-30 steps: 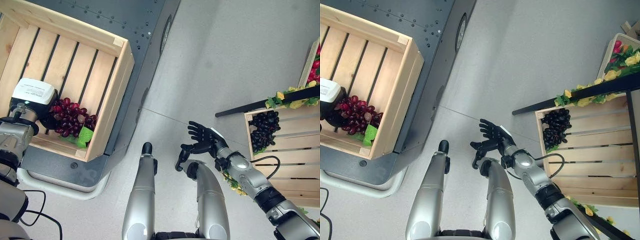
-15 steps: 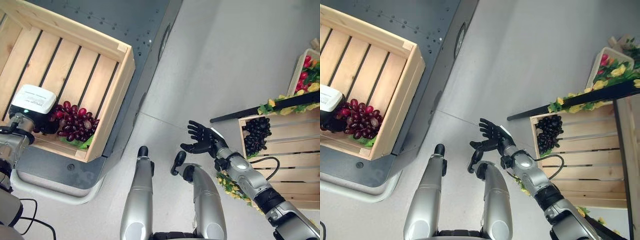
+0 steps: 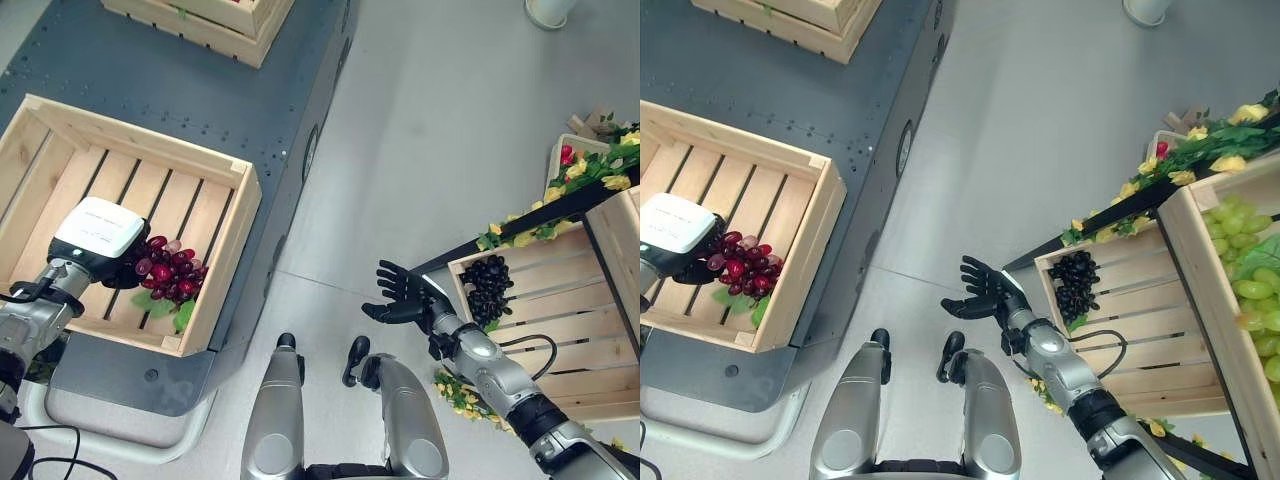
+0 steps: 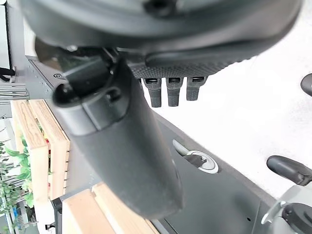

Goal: Pick up the fruits from the basket on one side to the basket on the other side

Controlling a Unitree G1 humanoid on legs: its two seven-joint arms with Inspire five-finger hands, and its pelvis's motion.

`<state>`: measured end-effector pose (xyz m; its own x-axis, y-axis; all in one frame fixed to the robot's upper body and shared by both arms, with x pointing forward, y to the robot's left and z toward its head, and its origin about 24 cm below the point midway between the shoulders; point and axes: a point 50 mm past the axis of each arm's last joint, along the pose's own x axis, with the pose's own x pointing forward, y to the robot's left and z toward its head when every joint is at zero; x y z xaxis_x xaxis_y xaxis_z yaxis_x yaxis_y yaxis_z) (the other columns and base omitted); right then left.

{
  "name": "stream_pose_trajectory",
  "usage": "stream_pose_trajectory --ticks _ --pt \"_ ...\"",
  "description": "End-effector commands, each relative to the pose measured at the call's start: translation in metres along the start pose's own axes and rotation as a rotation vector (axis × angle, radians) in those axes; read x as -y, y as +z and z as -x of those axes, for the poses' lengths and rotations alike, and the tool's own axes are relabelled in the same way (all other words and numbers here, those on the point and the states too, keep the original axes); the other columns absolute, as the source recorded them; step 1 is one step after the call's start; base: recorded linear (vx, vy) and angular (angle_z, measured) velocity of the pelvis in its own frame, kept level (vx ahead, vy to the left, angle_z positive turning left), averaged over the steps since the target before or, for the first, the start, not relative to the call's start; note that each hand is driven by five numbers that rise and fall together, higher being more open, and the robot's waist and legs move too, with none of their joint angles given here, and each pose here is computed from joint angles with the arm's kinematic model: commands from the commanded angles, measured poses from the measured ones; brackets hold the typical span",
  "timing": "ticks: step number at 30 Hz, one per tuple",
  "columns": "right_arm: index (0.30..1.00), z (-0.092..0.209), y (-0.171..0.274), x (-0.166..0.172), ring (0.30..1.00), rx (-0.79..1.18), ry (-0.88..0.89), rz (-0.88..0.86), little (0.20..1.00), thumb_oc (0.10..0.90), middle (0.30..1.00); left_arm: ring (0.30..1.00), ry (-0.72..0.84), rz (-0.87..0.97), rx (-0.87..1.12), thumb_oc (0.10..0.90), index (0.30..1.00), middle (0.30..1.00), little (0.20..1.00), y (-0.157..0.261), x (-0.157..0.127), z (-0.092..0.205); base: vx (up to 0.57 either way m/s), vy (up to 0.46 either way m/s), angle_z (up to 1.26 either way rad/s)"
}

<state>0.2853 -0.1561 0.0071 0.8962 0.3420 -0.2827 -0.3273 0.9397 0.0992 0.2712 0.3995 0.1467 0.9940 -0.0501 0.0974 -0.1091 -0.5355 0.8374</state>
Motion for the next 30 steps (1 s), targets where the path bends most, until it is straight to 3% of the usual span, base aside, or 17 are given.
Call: stream_pose_trajectory --ticks 1,13,18,30 --pt "0.900 0.014 0.034 0.026 0.900 0.156 -0.067 -0.018 0.900 0.800 0.900 0.300 0.313 -0.043 -0.119 0.400 0.300 0.300 0.300 -0.042 -0.054 0.000 0.09 -0.070 -0.09" --pt "0.900 0.022 0.005 0.019 0.900 0.079 -0.041 -0.064 0.900 0.800 0.900 0.300 0.399 -0.093 -0.083 0.400 0.300 0.300 0.300 -0.054 -0.082 0.004 0.08 -0.083 -0.04" --pt "0.900 0.022 0.002 0.010 0.900 0.090 0.009 -0.073 0.900 0.800 0.900 0.300 0.513 -0.051 -0.093 0.400 0.300 0.300 0.300 -0.059 -0.100 0.004 0.07 -0.114 -0.03" --pt "0.900 0.008 0.065 -0.020 0.900 0.275 0.304 -0.040 0.900 0.800 0.900 0.300 0.762 -0.094 0.051 0.400 0.300 0.300 0.300 -0.045 -0.165 -0.019 0.04 -0.082 0.04"
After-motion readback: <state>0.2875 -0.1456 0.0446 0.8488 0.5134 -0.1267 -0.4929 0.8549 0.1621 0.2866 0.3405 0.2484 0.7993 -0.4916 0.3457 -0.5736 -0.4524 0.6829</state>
